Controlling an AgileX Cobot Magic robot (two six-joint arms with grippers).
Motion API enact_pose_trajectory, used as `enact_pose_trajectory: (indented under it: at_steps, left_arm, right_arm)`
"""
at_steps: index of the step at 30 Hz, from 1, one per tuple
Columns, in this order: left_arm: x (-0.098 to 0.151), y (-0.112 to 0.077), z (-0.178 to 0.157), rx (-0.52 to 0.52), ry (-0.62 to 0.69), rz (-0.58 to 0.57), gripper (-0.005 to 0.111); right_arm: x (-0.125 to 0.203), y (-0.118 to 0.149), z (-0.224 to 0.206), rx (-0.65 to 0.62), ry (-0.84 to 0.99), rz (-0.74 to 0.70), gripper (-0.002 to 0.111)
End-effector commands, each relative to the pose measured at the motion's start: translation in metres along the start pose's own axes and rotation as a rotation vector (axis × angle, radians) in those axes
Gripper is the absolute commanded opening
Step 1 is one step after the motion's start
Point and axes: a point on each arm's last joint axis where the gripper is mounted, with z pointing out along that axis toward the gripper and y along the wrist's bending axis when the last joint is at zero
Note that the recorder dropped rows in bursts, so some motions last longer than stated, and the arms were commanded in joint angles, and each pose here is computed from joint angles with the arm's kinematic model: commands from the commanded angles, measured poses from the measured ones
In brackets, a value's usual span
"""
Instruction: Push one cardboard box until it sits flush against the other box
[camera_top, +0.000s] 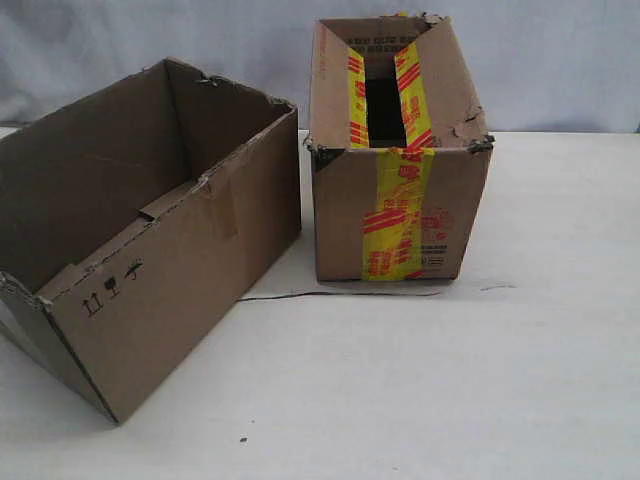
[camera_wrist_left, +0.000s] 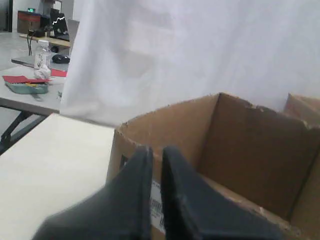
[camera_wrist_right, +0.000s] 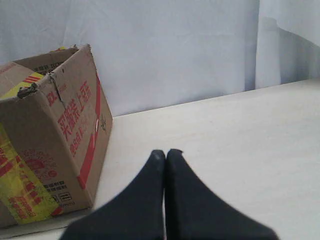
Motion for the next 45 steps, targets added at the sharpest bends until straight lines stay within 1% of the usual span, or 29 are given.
enact_pose_trajectory:
  at_steps: [1, 6, 7, 19, 21, 24, 25, 30, 34, 36, 38, 40, 42, 45]
  left_arm:
    - [-0.006, 0.001, 0.000, -0.012, -0.076, -0.043, 0.000]
    - [-0.017, -0.001, -0.002, -0.007, -0.116, -0.041, 0.000]
    - [-0.018, -0.001, -0.001, -0.009, -0.105, -0.039, 0.000]
    - [-0.006, 0.005, 0.034, -0.088, 0.159, -0.021, 0.000]
    - [-0.004, 0.005, 0.043, -0.100, 0.231, -0.004, 0.000]
    - [0.002, 0.007, 0.051, -0.116, 0.298, 0.005, 0.000]
    - [0.005, 0.008, 0.055, -0.121, 0.325, 0.031, 0.000]
    - [0.016, 0.014, 0.071, -0.163, 0.386, 0.056, 0.000]
    - [0.026, 0.018, 0.080, -0.186, 0.434, 0.053, 0.000]
    - [0.029, 0.015, 0.085, -0.146, 0.440, 0.067, 0.000]
    - [0.031, 0.007, 0.090, -0.044, 0.429, 0.086, 0.000]
    - [0.031, 0.001, 0.093, 0.035, 0.411, 0.096, 0.000]
    - [0.032, -0.003, 0.094, 0.079, 0.401, 0.090, 0.000]
    - [0.033, -0.005, 0.096, 0.105, 0.396, 0.077, 0.000]
  right_arm:
    - [0.001, 0.000, 0.000, 0.004, 0.000, -0.005, 0.000]
    - [0.001, 0.000, 0.000, 0.004, 0.000, -0.005, 0.000]
    - [0.001, 0.000, 0.000, 0.004, 0.000, -0.005, 0.000]
    - [0.001, 0.000, 0.000, 0.004, 0.000, -0.005, 0.000]
    - [0.001, 0.000, 0.000, 0.004, 0.000, -0.005, 0.000]
    - [0.001, 0.000, 0.000, 0.004, 0.000, -0.005, 0.000]
    - [0.001, 0.000, 0.000, 0.004, 0.000, -0.005, 0.000]
    - [0.001, 0.000, 0.000, 0.004, 0.000, -0.005, 0.000]
    - [0.001, 0.000, 0.000, 0.004, 0.000, -0.005, 0.000]
    - [0.001, 0.000, 0.000, 0.004, 0.000, -0.005, 0.000]
    - [0.001, 0.000, 0.000, 0.004, 0.000, -0.005, 0.000]
    - [0.001, 0.000, 0.000, 0.004, 0.000, -0.005, 0.000]
    - [0.001, 0.000, 0.000, 0.004, 0.000, -0.005, 0.000]
    - [0.001, 0.000, 0.000, 0.004, 0.000, -0.005, 0.000]
